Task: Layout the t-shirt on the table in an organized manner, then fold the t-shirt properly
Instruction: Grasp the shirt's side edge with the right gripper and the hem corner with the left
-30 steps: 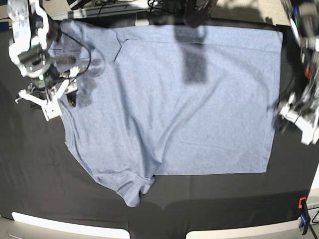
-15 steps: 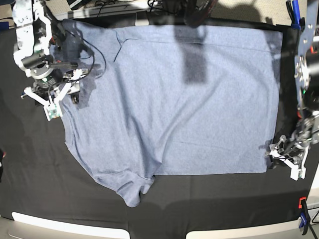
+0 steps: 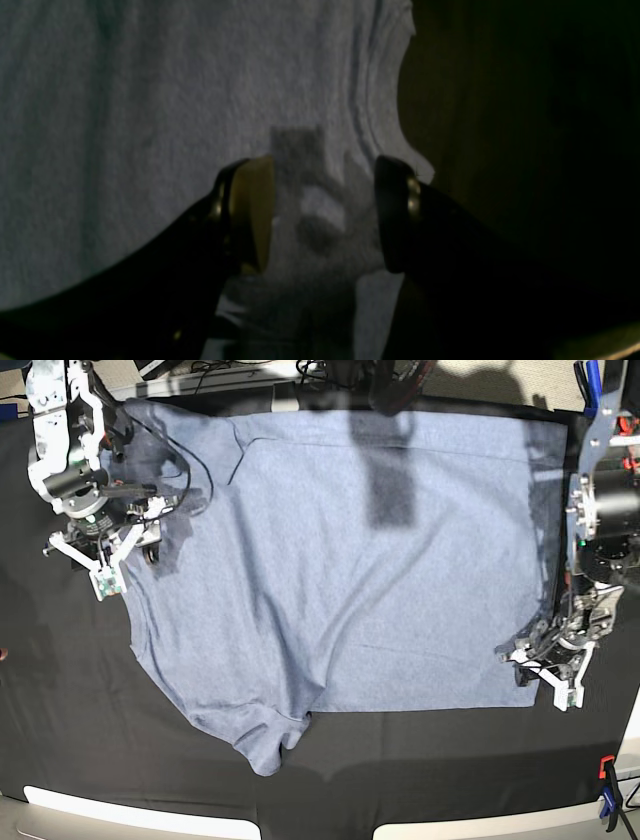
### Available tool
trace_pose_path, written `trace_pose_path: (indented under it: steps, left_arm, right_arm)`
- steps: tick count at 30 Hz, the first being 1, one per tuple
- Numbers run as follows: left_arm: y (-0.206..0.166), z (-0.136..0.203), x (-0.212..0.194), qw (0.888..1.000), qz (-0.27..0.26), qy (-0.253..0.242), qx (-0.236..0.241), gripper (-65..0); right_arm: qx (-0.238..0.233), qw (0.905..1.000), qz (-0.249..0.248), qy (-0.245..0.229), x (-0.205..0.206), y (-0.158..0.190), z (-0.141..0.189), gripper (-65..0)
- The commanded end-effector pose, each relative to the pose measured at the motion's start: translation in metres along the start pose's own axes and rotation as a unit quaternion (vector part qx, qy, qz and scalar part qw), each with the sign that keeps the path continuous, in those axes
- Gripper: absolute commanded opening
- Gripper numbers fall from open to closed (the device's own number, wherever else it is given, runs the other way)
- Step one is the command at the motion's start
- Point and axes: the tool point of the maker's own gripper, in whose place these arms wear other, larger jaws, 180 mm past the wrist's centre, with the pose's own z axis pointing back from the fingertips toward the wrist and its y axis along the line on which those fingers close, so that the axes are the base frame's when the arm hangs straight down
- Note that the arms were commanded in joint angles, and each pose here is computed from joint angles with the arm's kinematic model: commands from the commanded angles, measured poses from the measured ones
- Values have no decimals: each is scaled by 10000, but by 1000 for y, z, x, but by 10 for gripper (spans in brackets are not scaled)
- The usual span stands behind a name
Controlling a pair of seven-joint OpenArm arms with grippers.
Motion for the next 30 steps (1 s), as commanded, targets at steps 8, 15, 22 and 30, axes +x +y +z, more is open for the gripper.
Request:
trace_pose_path:
  steps: [8, 15, 22, 30]
  left_arm:
    - [12, -1, 21, 9998, -30, -102, 187, -405]
    - [-27, 1, 12, 9963, 42, 135, -845, -463]
    - [-23, 1, 18, 9967, 13, 72, -808, -650]
    - [-23, 1, 17, 9967, 9, 96, -808, -650]
  right_arm:
    - [-63, 9998, 95, -187, 11, -6, 3, -336]
    - [-78, 9996, 94, -262, 16, -7, 3, -335]
    - [-238, 9952, 74, -947, 58, -21, 0, -335]
    - [-7, 9922, -796, -955, 106, -76, -65, -335]
